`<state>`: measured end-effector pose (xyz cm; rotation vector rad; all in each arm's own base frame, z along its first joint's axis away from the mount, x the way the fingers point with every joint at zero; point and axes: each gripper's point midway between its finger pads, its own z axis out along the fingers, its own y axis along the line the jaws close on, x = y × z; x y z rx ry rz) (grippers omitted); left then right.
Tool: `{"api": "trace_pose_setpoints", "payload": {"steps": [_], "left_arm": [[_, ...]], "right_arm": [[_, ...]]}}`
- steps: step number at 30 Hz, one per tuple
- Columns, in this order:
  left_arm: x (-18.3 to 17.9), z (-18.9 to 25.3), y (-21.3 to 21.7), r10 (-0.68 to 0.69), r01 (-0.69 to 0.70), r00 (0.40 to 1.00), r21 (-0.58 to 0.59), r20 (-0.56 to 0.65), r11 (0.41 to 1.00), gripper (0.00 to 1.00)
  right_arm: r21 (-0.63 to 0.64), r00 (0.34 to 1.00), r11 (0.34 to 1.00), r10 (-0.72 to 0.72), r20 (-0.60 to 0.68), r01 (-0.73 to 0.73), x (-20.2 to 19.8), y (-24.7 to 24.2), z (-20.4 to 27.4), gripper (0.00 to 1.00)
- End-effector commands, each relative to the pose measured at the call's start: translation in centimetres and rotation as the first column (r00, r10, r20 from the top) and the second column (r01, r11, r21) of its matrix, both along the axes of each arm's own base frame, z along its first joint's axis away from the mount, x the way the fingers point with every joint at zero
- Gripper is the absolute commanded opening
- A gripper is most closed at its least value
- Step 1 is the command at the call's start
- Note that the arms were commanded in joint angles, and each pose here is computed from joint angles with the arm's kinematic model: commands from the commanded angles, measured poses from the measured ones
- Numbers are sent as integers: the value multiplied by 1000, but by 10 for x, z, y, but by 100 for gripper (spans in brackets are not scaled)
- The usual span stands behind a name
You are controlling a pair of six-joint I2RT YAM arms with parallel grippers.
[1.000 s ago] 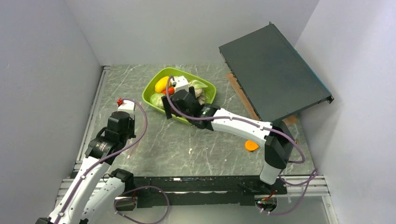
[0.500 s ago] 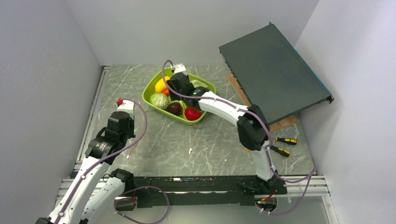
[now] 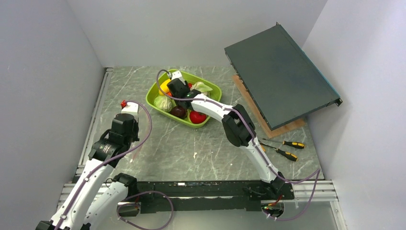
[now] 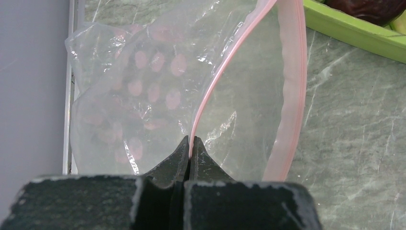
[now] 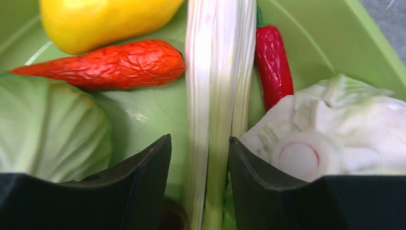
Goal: Place the food in the zip-top bag and seal the zipper
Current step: Pick up the fake vegetable from the bin.
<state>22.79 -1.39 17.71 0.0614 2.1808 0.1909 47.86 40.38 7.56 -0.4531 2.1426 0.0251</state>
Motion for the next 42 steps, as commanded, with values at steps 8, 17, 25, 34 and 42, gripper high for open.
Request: {"api": "trace_pose_setpoints", "payload": {"steps": [8,17,25,34,42], "left_arm": [[8,19,-3,1,1,998,-22,63,1000,0],[7,19,-3,1,0,998,-22,63,1000,0],[8,20,-4,-7,8,998,-28,66,1000,0],[6,19,-3,0,2,998,-27,66,1000,0],[7,16,-3,3,-2,999,-18,48,1000,0]], "right_arm": [[-118,1000,993,-23,-16,21,19,-14,-44,58],[-248,997,966,-77,5,76,23,-31,-75,74],[-257,997,964,-77,-32,67,16,-33,-90,76],[-200,993,974,-114,-37,104,12,-31,-81,16],[-23,989,994,-101,112,104,16,-24,4,0]]}}
